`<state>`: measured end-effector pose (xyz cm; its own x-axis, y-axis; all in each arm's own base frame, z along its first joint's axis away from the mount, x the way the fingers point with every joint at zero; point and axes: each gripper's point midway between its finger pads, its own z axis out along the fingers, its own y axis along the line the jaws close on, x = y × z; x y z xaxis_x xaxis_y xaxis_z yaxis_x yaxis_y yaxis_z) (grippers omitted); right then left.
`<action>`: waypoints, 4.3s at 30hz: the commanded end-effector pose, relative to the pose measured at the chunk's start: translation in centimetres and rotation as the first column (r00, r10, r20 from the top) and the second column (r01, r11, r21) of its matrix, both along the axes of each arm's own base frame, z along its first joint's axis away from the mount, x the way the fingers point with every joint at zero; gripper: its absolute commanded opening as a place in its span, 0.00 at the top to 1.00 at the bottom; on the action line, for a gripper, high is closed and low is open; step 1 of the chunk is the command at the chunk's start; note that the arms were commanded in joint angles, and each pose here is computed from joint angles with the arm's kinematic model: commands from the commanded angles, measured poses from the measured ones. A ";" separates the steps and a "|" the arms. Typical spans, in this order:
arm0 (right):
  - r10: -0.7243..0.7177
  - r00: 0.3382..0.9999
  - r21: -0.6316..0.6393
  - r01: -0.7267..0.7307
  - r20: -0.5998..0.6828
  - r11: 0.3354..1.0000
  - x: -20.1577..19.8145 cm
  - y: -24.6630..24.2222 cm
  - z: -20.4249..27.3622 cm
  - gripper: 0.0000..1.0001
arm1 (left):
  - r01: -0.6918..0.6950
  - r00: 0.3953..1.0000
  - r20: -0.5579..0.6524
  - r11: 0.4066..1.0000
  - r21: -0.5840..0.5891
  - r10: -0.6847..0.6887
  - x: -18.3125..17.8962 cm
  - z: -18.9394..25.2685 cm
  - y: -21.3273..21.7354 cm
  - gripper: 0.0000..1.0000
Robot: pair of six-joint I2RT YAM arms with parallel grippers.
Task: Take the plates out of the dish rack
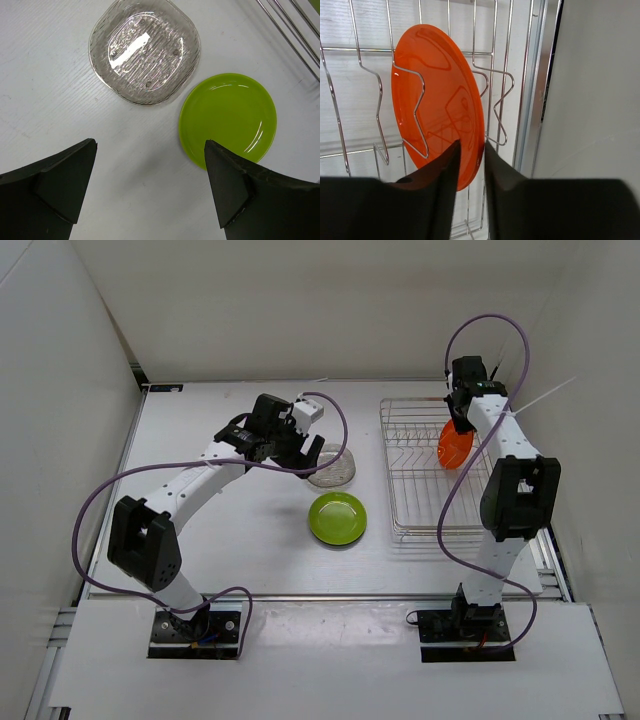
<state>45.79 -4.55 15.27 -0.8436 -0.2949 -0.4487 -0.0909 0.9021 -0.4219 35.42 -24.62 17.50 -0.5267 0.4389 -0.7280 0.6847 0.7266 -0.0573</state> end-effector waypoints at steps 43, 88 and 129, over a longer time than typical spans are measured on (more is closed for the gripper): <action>0.443 0.855 0.453 -0.519 0.272 0.725 -11.9 14.9 14.6 1.00 | 0.259 0.951 -0.067 0.898 -0.355 -0.301 -2.9 8.6 -7.2 0.00; 0.631 0.745 0.613 -0.607 0.217 0.506 -15.8 21.5 11.9 0.00 | 0.319 0.930 -0.139 0.936 -0.148 -0.339 -3.7 -0.4 -6.4 0.89; 0.605 0.750 0.564 -0.631 0.268 0.532 -16.7 20.6 13.0 0.00 | 0.331 0.920 -0.237 0.943 0.043 -0.313 -3.6 -5.5 -4.4 0.16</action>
